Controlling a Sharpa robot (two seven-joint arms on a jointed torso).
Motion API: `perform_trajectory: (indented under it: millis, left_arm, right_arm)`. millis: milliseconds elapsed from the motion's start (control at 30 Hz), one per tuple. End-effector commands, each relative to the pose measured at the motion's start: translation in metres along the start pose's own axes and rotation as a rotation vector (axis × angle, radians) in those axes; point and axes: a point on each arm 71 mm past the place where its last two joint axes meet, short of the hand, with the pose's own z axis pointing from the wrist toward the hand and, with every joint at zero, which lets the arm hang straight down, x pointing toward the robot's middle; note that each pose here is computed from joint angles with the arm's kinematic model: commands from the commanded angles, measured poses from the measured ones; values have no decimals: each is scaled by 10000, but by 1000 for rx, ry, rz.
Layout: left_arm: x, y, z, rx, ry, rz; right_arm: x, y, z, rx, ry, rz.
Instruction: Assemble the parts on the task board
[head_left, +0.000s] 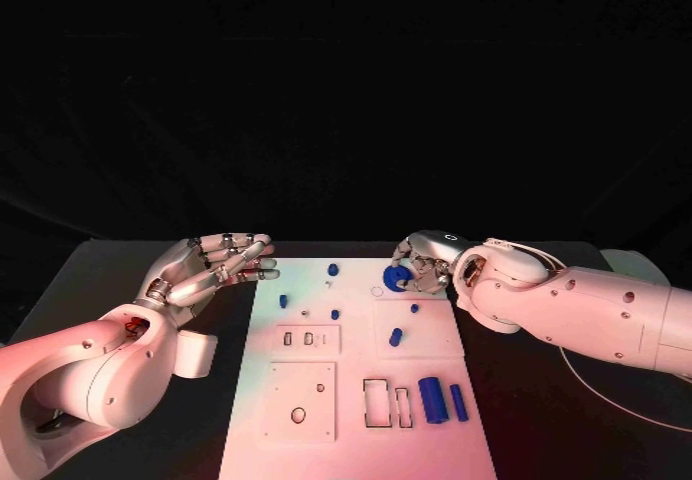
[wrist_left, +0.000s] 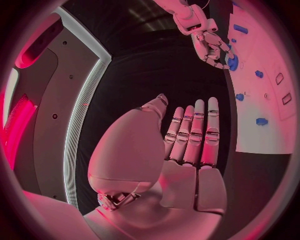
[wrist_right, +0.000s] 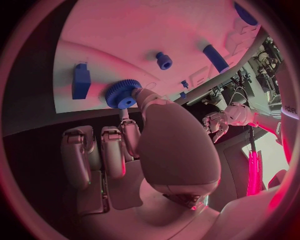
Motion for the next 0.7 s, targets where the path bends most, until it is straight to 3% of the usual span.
perform_trajectory:
  millis: [33,133,333,700]
  left_arm:
    - [22,-11,5,6,19,-11]
    - [23,-10,7,6,19,-11]
    - [26,-8,10,6,20,-11]
    - [49,-6,14,4,26,-15]
  right_arm:
    - [-31,76,-13,-51,-80,-57]
    - [-63,161,-32,-82,-138,-68]
    - [-102,356,-72,-133,-188,-78]
    - [-46,796,28,-215,-184,-79]
